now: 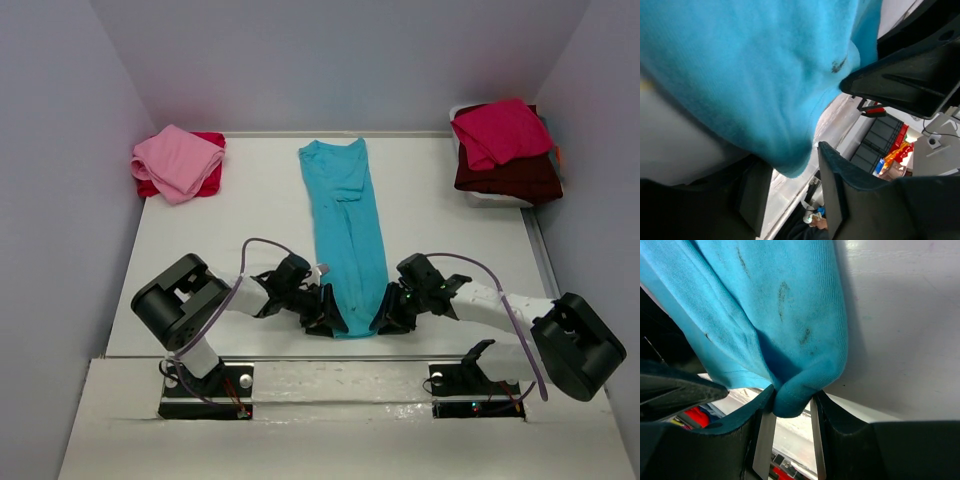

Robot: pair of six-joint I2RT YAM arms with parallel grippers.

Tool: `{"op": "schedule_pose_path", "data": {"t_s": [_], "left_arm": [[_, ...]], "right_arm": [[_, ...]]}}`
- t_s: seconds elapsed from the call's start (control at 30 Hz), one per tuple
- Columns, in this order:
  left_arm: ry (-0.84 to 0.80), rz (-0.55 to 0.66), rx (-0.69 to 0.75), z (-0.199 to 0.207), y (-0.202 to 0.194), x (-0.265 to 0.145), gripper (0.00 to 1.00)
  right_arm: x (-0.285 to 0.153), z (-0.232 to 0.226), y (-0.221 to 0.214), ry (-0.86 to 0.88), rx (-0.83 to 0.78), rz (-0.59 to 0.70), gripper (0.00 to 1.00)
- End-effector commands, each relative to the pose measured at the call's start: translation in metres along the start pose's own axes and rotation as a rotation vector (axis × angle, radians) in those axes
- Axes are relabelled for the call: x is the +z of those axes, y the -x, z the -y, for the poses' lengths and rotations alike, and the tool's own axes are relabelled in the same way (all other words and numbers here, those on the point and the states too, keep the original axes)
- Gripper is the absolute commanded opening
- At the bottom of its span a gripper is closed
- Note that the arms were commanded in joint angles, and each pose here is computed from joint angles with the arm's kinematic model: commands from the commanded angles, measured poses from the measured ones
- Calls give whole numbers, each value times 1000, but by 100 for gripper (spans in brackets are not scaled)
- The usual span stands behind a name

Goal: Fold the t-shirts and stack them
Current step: Grab the bottom of the folded rectangular tshirt with both arms

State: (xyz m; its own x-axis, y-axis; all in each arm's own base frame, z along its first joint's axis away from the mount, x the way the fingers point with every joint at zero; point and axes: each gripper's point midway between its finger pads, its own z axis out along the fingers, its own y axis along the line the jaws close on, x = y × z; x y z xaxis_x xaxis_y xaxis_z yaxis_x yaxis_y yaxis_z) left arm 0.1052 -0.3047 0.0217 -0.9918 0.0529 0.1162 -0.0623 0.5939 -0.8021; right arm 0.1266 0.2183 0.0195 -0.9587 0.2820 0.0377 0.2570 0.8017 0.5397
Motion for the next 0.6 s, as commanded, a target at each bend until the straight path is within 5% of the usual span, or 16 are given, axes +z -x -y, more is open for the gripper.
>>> {"op": "schedule_pose_path", "data": {"t_s": [0.0, 0.57], "left_arm": [[346, 38, -92, -97, -18, -3, 49], [346, 86, -79, -89, -12, -10, 25]], "right_arm": [[3, 36, -2, -130, 19, 22, 39], [-3, 35, 2, -146, 3, 42, 49]]}}
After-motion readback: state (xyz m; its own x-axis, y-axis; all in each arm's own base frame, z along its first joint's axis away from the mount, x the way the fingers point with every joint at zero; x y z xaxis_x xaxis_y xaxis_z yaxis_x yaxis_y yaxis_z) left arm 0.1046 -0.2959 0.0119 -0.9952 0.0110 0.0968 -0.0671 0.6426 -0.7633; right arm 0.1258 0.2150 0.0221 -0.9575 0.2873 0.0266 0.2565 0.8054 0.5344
